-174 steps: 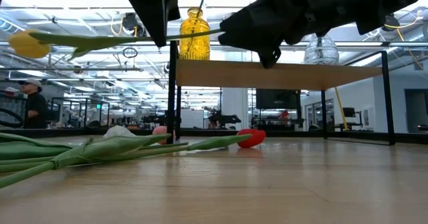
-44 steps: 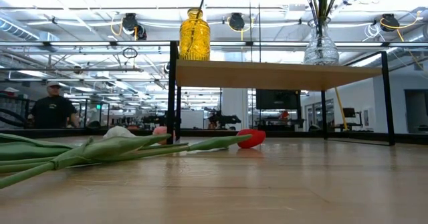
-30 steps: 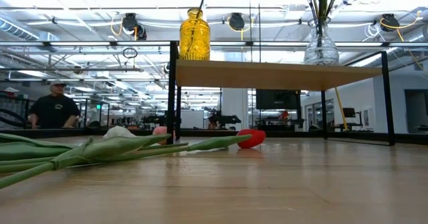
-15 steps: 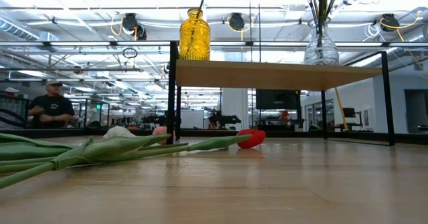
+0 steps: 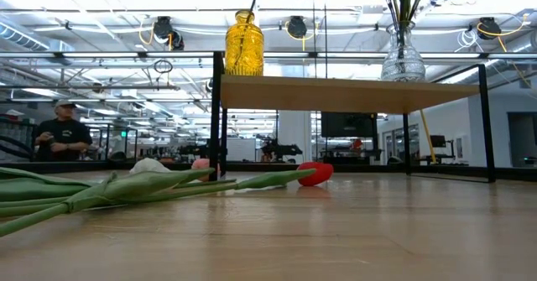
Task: Pick and place flowers into a vace then onto a shelf
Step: Put the yellow flower into the yellow vase
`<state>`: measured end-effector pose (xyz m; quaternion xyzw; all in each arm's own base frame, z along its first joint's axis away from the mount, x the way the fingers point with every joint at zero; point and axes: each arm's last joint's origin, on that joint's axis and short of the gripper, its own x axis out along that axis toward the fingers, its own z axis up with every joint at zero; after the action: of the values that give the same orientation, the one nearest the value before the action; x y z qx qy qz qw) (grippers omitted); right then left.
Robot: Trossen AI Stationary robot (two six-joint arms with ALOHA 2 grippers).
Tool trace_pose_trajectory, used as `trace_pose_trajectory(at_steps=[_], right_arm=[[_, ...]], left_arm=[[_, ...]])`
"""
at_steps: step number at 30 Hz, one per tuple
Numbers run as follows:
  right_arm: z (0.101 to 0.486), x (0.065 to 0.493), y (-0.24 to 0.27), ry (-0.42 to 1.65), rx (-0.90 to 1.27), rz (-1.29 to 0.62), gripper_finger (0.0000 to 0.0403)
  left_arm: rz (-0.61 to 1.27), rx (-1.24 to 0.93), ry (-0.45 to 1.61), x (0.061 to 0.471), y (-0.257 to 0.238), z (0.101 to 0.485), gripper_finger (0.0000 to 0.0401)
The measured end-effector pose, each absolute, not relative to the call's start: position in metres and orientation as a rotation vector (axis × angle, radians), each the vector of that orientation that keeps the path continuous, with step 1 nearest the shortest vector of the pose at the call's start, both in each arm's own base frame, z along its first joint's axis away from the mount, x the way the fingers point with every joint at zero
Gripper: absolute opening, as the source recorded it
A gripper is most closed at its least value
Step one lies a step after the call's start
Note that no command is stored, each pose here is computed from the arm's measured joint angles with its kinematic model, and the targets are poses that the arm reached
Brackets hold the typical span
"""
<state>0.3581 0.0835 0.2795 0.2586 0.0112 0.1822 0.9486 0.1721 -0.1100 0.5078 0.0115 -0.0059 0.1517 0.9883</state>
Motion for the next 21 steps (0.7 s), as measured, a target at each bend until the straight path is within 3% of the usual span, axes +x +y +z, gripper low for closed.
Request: trace_pose_trajectory(at_steps=[9, 13, 21], right_arm=[[0.245, 0.352, 0.090, 0.415, 0.526, 0.378, 0.0165], [0.231, 0.345, 0.096, 0.577, 0.526, 0.347, 0.0165], [0.224, 0.338, 0.108, 0.656, 0.511, 0.357, 0.0165]], left_arm=[[0.447, 0.054, 0.110, 0.177, -0.070, 0.495, 0.0002], [0.378, 0.039, 0.144, 0.187, -0.055, 0.492, 0.0002], [0.305, -0.011, 0.209, 0.194, -0.023, 0.487, 0.0002]])
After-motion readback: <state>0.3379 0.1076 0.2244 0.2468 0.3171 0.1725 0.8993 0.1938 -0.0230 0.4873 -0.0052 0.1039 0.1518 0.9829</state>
